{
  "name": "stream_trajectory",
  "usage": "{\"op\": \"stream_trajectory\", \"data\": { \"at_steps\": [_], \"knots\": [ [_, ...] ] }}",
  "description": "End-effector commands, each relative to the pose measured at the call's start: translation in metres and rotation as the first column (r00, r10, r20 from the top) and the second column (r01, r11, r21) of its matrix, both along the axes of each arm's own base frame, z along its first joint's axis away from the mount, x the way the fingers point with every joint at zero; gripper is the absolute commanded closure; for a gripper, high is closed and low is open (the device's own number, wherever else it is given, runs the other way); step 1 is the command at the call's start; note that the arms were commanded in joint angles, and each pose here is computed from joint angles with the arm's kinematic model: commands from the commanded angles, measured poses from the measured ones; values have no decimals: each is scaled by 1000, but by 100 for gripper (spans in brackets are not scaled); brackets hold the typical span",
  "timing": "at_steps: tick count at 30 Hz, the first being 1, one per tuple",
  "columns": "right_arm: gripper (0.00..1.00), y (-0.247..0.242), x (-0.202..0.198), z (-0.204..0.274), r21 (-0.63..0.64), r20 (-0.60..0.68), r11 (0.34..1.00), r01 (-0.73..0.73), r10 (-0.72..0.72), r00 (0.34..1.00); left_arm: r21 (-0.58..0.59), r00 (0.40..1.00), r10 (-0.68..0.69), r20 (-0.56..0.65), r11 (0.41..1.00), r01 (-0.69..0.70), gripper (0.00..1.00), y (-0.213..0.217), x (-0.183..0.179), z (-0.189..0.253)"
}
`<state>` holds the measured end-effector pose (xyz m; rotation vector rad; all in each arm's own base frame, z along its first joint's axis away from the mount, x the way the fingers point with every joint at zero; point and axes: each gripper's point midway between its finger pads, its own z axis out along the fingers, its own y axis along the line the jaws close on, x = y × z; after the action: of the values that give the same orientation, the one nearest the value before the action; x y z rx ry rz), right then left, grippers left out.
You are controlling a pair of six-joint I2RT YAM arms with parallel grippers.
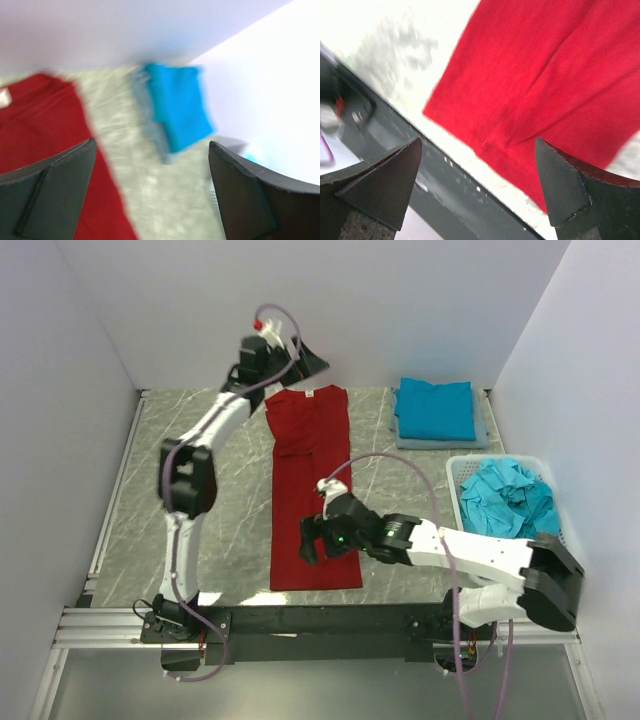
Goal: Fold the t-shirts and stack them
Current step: Fold the tshirt
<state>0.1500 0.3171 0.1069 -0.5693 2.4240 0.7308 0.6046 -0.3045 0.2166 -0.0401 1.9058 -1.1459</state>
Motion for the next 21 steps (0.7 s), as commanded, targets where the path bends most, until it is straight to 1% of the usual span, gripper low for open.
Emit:
{"op": "stream_trajectory", "data": {
  "at_steps": [1, 2, 3, 4, 5, 7, 8, 10, 11, 13, 14, 16, 17, 19, 20, 21],
  "knots": [
    [0, -24, 25, 25, 48, 75, 988, 148, -151, 986, -17, 983, -7, 186, 1000, 10, 1, 17, -57, 130],
    [0, -33, 31, 27, 52, 80, 982, 181, -184, 980, -12, 986, -15, 165, 1000, 18, 1, 22, -77, 131],
    [0, -43, 34, 26, 45, 83, 975, 220, -223, 971, -10, 989, -26, 144, 1000, 28, 0, 24, -89, 129],
    [0, -54, 35, 27, 61, 84, 968, 242, -246, 966, -5, 993, -36, 115, 999, 36, 1, 26, -103, 125],
    [0, -65, 41, 27, 70, 77, 958, 280, -285, 955, 0, 995, -42, 87, 999, 42, 1, 31, -127, 117],
    [0, -82, 38, 26, 115, 50, 945, 306, -313, 948, 0, 996, -54, 71, 999, 54, 1, 32, -157, 105],
    [0, -86, 38, 26, 129, 47, 942, 309, -317, 947, -3, 997, -33, 63, 999, 33, 1, 40, -180, 93],
    [0, -106, 39, 22, 139, 56, 921, 363, -374, 926, -5, 999, -12, 35, 1000, 12, 0, 41, -206, 78],
    [0, -112, 39, 19, 135, 57, 913, 385, -395, 917, 10, 1000, 15, -5, 1000, -15, 1, 50, -226, 57],
    [0, -124, 34, 11, 115, 47, 904, 412, -419, 907, 27, 997, 32, -68, 999, -30, 1, 53, -251, 34],
    [0, -125, 31, 8, 112, 43, 910, 400, -407, 913, 44, 989, 66, -130, 997, -61, 0, 62, -271, 10],
    [0, -124, 22, -1, 109, 14, 921, 374, -377, 926, 55, 977, 77, -199, 996, -67, 1, 64, -297, -15],
    [0, -116, 11, -4, 123, -24, 940, 318, -317, 948, 48, 962, 87, -258, 996, -77, 1, 72, -318, -34],
    [0, -113, 4, -15, 115, -65, 948, 298, -292, 954, 58, 940, 130, -315, 991, -117, 1, 80, -341, -56],
    [0, -107, -5, -18, 122, -102, 959, 254, -243, 965, 56, 922, 145, -360, 989, -134, 1, 88, -361, -71],
    [0, -105, -8, -23, 114, -114, 965, 234, -221, 969, 87, 900, 158, -407, 987, -134, 1, 92, -376, -88]
  ]
}}
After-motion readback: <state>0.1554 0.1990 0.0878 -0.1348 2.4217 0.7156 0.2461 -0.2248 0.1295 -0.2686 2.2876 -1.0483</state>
